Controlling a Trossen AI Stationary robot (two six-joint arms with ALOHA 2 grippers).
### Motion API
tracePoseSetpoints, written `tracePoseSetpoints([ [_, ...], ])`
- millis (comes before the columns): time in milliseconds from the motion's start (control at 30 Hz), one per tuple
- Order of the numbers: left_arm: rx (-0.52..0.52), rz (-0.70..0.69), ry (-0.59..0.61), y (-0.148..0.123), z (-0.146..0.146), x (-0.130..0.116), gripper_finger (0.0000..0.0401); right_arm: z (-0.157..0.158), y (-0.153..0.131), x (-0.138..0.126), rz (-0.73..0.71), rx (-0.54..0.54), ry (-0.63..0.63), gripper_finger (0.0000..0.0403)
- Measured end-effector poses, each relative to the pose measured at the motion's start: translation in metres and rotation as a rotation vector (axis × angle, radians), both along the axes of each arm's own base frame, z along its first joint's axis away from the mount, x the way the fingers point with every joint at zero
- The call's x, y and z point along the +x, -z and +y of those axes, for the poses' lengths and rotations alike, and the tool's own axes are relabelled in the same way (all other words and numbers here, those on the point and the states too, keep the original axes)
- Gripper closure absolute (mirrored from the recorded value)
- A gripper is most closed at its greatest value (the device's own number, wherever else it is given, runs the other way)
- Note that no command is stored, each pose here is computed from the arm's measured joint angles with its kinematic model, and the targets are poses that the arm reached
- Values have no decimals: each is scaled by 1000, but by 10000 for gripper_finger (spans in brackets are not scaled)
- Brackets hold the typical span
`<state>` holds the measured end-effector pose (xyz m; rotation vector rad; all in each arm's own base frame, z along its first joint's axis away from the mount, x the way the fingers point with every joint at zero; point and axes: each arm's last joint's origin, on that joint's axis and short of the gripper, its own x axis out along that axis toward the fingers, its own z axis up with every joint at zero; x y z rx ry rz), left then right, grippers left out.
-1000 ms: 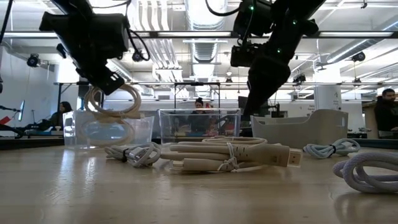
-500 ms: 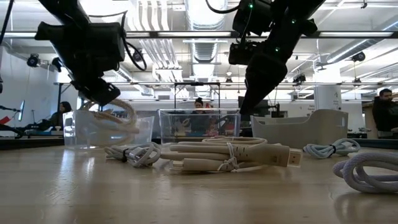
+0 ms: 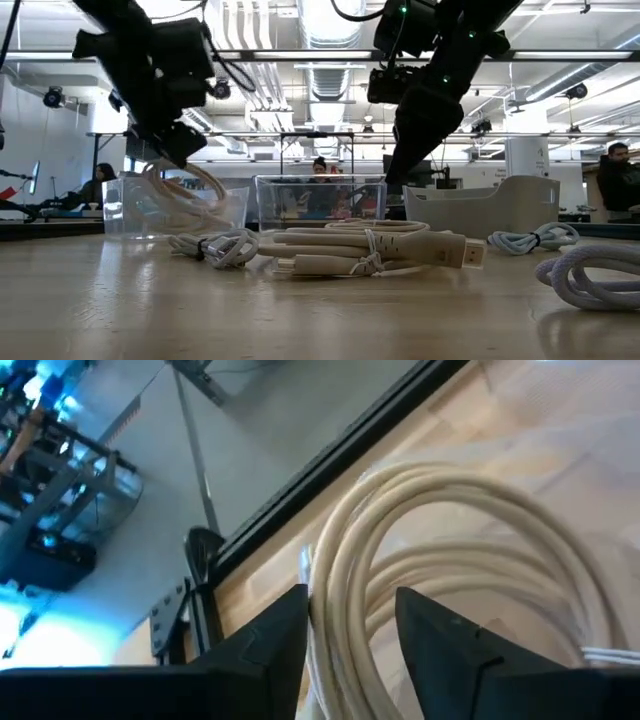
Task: Pick & Place USB Port
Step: Put the brown HDMI cable into the left transparent bin, then put the brown HDMI cable into the right transparent bin
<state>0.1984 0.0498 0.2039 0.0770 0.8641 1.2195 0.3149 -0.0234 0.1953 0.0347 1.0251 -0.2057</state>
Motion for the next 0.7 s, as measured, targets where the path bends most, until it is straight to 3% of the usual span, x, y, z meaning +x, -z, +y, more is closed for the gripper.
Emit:
tracePoseSetpoints([
  [200,0,52,35,-19,0,3,245,0,0,0,-1,2,3,280],
  [433,-110,12,80,-19,-3,6,245,0,-2,3,-42,26,40,280],
  [700,-121,-33,263,-24,-22,21,247,7,3,15,-120,127,-12,280],
])
